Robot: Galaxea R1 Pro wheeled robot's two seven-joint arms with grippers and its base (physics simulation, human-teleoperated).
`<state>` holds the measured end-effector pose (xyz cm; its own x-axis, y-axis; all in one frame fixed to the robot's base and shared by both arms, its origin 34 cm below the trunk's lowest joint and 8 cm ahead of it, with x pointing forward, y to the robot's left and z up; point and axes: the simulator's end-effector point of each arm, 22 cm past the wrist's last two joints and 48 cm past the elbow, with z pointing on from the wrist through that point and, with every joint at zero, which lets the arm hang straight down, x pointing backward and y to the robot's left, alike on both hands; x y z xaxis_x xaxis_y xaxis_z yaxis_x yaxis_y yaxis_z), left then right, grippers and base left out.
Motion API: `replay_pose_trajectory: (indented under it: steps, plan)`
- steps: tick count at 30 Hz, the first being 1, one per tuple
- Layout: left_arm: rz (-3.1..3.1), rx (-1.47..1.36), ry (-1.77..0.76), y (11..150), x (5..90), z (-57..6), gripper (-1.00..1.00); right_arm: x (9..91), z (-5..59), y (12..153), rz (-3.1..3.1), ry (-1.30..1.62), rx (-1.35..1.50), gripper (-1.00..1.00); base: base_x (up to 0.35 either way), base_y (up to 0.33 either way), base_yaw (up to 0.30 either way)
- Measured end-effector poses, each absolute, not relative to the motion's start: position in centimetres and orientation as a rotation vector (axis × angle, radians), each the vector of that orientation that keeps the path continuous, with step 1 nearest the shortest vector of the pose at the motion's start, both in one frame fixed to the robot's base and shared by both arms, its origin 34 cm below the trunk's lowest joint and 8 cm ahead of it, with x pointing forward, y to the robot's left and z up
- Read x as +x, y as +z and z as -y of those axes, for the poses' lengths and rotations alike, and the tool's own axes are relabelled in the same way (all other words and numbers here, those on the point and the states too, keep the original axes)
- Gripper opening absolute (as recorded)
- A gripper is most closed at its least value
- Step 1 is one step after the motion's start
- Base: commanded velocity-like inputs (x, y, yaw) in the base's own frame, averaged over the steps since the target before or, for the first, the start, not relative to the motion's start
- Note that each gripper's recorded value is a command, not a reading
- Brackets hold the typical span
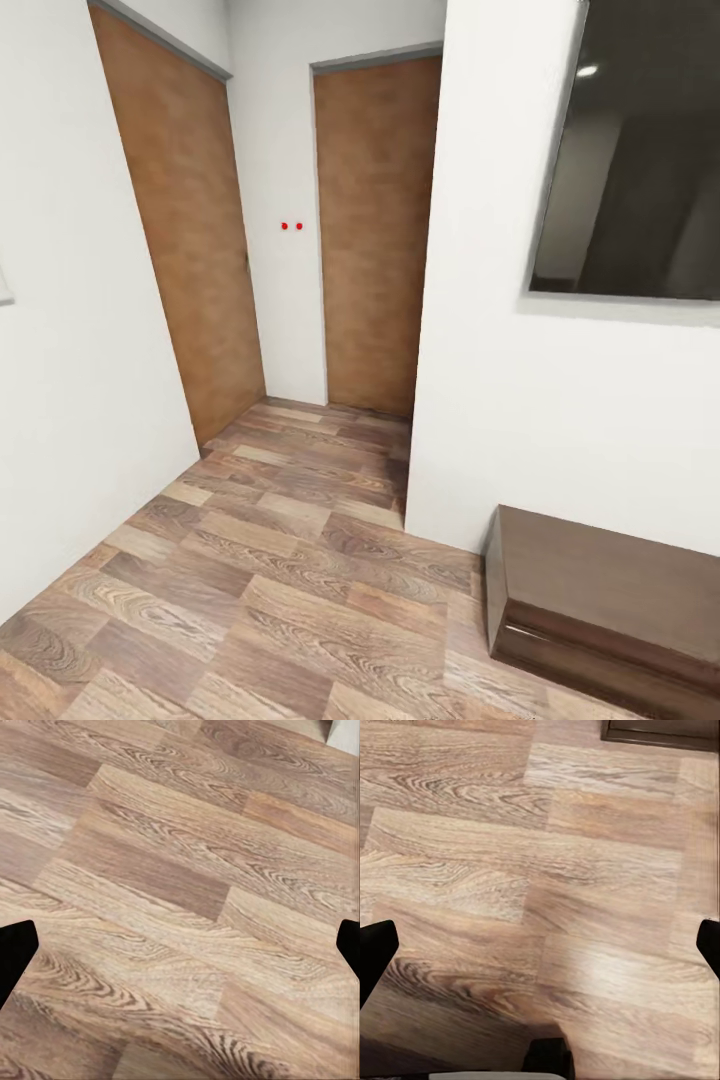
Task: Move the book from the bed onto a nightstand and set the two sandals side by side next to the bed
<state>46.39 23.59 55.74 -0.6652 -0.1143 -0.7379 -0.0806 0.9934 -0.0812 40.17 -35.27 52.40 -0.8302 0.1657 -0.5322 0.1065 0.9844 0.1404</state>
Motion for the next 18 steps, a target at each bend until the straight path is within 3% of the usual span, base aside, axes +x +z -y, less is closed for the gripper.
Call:
replay_pose_trajectory:
  steps: [18]
  plan:
    - [-2.303,-0.139,-0.057,55.26,45.82,-23.48,1.00,39.81,35.11,52.11,-2.571,0.149,0.191,1.00,0.000,0.000,-0.264]
